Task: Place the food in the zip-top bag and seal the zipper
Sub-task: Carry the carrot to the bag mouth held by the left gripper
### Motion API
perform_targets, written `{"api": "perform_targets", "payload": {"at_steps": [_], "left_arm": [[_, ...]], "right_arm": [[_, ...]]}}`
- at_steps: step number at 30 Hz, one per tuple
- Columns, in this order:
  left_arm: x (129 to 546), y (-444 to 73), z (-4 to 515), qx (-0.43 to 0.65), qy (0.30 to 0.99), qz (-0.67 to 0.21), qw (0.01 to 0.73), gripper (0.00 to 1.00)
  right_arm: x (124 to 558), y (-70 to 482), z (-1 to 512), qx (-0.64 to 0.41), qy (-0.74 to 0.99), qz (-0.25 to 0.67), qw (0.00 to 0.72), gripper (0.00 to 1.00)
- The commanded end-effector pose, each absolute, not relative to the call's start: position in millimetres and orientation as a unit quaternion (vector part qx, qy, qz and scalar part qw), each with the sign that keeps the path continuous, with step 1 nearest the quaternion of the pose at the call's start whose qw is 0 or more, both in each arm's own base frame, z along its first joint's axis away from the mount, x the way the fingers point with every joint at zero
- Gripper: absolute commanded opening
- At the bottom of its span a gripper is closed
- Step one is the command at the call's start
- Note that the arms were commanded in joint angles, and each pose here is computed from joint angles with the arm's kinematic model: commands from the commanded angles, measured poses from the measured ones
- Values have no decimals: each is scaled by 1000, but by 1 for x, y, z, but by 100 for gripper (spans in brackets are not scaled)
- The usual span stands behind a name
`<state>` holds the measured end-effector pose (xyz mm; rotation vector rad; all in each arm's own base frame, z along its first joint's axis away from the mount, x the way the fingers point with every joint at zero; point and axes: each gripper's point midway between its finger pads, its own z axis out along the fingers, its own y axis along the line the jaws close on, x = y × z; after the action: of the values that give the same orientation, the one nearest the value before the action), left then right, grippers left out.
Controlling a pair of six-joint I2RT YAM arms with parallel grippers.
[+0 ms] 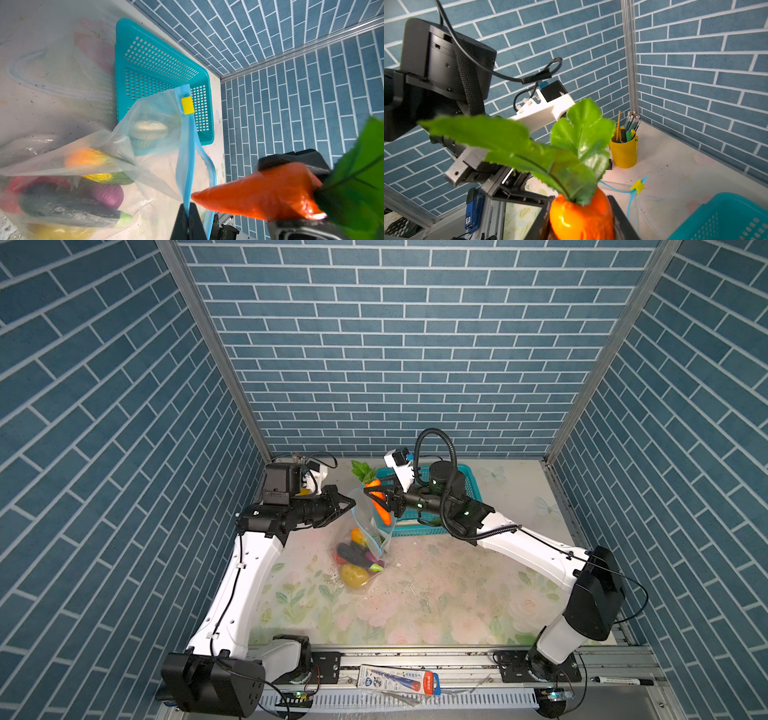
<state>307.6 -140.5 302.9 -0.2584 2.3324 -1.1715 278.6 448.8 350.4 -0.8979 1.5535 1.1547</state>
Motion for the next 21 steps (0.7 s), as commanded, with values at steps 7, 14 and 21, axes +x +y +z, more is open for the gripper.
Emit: {"api": "perform_targets", "payload": {"at_steps": [7,14,21], "left_arm": [[309,-141,300,-91,859,-434,256,0],[309,-140,299,-91,860,-432,256,0],[309,-140,301,-92,859,-433,258,0]], "right_arm": [[273,439,344,-369,642,462,488,24],[272,436,340,-368,648,457,486,24],[273,433,334,-368,654,449,485,25]]}}
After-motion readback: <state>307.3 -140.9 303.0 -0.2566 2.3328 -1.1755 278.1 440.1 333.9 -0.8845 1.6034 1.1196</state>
